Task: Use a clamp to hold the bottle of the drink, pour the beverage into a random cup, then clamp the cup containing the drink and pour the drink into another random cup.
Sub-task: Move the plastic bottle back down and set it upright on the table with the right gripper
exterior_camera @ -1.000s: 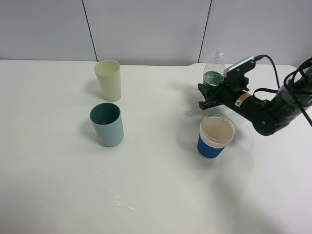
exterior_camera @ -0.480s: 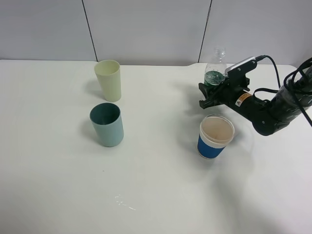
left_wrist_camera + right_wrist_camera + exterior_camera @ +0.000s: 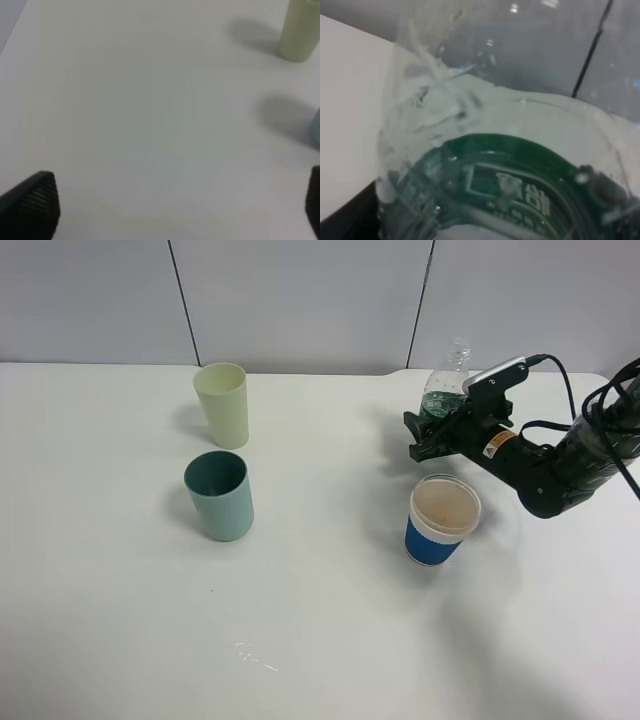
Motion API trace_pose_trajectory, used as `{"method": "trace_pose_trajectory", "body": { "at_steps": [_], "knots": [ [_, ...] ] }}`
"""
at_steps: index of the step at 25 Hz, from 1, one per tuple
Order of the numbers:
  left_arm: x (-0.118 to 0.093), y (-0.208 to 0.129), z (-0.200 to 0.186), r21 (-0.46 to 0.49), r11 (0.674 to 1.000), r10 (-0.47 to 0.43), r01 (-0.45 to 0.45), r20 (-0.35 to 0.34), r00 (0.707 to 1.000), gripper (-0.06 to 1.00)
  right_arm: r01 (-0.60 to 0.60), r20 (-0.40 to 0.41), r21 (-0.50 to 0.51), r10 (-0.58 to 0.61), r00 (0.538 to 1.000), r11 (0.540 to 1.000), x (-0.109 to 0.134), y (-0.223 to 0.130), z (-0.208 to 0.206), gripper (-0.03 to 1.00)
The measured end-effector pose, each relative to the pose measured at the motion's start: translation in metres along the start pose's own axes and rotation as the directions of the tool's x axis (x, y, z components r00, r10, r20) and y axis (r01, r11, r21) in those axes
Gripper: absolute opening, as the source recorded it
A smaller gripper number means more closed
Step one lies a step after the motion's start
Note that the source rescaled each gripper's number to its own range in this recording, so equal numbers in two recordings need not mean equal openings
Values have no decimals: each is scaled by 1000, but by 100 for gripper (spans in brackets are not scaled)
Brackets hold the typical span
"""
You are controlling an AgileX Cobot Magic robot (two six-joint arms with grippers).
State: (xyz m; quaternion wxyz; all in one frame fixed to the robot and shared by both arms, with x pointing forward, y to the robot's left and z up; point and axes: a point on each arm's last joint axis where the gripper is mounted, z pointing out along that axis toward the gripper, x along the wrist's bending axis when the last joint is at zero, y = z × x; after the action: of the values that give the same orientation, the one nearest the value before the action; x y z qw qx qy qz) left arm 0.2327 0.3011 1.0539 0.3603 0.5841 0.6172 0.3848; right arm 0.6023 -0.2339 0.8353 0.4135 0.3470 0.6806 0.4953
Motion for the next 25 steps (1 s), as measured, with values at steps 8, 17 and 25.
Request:
{"method": "trace_pose_trajectory", "body": {
  "at_steps": [8, 17, 25],
  "knots": [
    [0, 0, 0, 0, 1000, -5, 5, 0, 1000, 100, 22, -20, 3, -22, 1000, 1000, -1, 11, 0, 40],
    [0, 0, 0, 0, 1000, 0, 0, 0, 1000, 100, 16, -12, 13, -16, 1000, 1000, -1, 15, -8, 40],
    [0, 0, 0, 0, 1000, 0, 0, 0, 1000, 100, -1, 23, -13, 1, 1000, 1000, -2, 15, -12, 83]
  ]
}}
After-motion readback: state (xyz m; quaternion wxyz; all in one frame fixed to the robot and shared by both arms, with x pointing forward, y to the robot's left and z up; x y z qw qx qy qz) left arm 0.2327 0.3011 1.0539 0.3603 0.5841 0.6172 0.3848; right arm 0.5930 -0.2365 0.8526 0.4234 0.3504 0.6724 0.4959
